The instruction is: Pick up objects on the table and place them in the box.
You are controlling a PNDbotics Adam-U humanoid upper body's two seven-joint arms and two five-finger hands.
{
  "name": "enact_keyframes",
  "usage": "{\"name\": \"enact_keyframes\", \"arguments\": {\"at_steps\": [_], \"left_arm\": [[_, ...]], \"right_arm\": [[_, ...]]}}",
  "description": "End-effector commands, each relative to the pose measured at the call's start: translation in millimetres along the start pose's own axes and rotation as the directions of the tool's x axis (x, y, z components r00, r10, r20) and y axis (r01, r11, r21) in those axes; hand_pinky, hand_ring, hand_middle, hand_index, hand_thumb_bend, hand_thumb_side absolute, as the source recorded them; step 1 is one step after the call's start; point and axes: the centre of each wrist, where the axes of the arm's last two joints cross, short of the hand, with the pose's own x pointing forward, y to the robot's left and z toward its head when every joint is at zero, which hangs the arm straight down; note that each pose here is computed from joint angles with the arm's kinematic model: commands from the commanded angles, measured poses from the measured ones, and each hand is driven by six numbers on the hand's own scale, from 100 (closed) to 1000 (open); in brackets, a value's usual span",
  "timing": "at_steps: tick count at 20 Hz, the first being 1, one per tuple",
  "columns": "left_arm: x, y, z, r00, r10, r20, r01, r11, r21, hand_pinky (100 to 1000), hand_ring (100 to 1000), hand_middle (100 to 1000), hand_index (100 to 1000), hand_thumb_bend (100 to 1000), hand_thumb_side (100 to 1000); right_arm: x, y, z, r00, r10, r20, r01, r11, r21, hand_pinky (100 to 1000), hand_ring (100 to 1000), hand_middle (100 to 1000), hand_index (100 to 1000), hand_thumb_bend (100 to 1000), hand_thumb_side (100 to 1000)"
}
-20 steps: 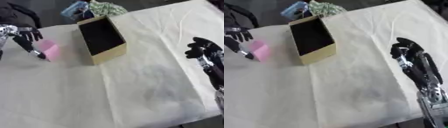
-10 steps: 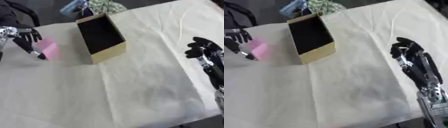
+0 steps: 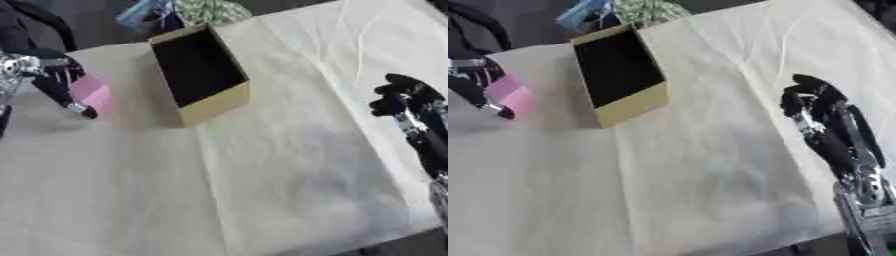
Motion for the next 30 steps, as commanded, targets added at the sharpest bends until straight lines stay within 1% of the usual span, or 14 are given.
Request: {"name": "enact_keyframes", "arguments": {"at_steps": [1,2,4,5,7,9,10,11,12,16,23,30], "left_arm": [[-2,13.0,8,1.0,-0.02,-0.012,0.021,0.999,0.05,758,628,586,736,743,431],[-2,13.0,8,1.0,-0.023,-0.013,0.023,0.998,0.057,744,606,561,712,692,386],[-1,13.1,8,0.999,-0.029,-0.013,0.03,0.997,0.07,744,606,561,712,692,386],[-1,13.4,8,0.999,-0.032,-0.012,0.033,0.997,0.076,720,568,518,672,614,294],[1,14.6,8,0.999,-0.041,-0.008,0.041,0.994,0.099,711,554,500,654,594,276],[2,16.0,9,0.999,-0.045,0.0,0.045,0.991,0.125,706,549,495,649,590,274],[3,17.1,9,0.999,-0.045,0.005,0.044,0.99,0.137,704,548,494,648,579,301],[4,18.6,10,0.999,-0.044,0.01,0.042,0.988,0.149,705,548,494,648,593,286],[5,20.6,11,0.999,-0.044,0.016,0.041,0.986,0.16,704,548,494,648,595,292],[15,34.9,16,0.996,-0.064,0.059,0.05,0.975,0.215,706,550,497,651,605,311],[49,62.2,26,0.978,-0.138,0.157,0.086,0.95,0.299,706,553,500,655,615,325],[88,73.6,21,0.953,-0.198,0.23,0.109,0.93,0.35,706,556,502,658,618,332]], "right_arm": [[7,-4.5,-4,1.0,0.014,0.027,-0.014,1.0,0.004,647,648,683,851,472,663],[7,-4.6,-4,1.0,0.013,0.027,-0.013,1.0,0.004,647,648,683,851,471,663],[7,-4.6,-4,1.0,0.013,0.027,-0.013,1.0,0.004,647,648,683,851,471,663],[6,-4.6,-4,1.0,0.012,0.027,-0.013,1.0,0.004,647,648,683,851,470,664],[6,-4.4,-4,1.0,0.011,0.026,-0.011,1.0,0.004,647,648,683,851,468,663],[6,-4.4,-4,1.0,0.011,0.025,-0.011,1.0,0.004,647,648,683,851,467,664],[6,-4.5,-4,1.0,0.011,0.025,-0.011,1.0,0.004,648,648,683,851,471,666],[6,-4.5,-4,1.0,0.011,0.024,-0.011,1.0,0.004,648,648,683,851,467,665],[6,-4.5,-4,1.0,0.011,0.023,-0.011,1.0,0.004,648,648,683,851,466,665],[5,-4.8,-3,1.0,0.011,0.017,-0.011,1.0,0.005,648,649,682,851,464,667],[4,-4.8,-2,1.0,0.012,0.014,-0.012,1.0,0.014,649,649,682,851,463,668],[5,-3.0,-4,1.0,0.005,0.019,-0.006,1.0,0.026,649,649,682,851,461,669]]}}
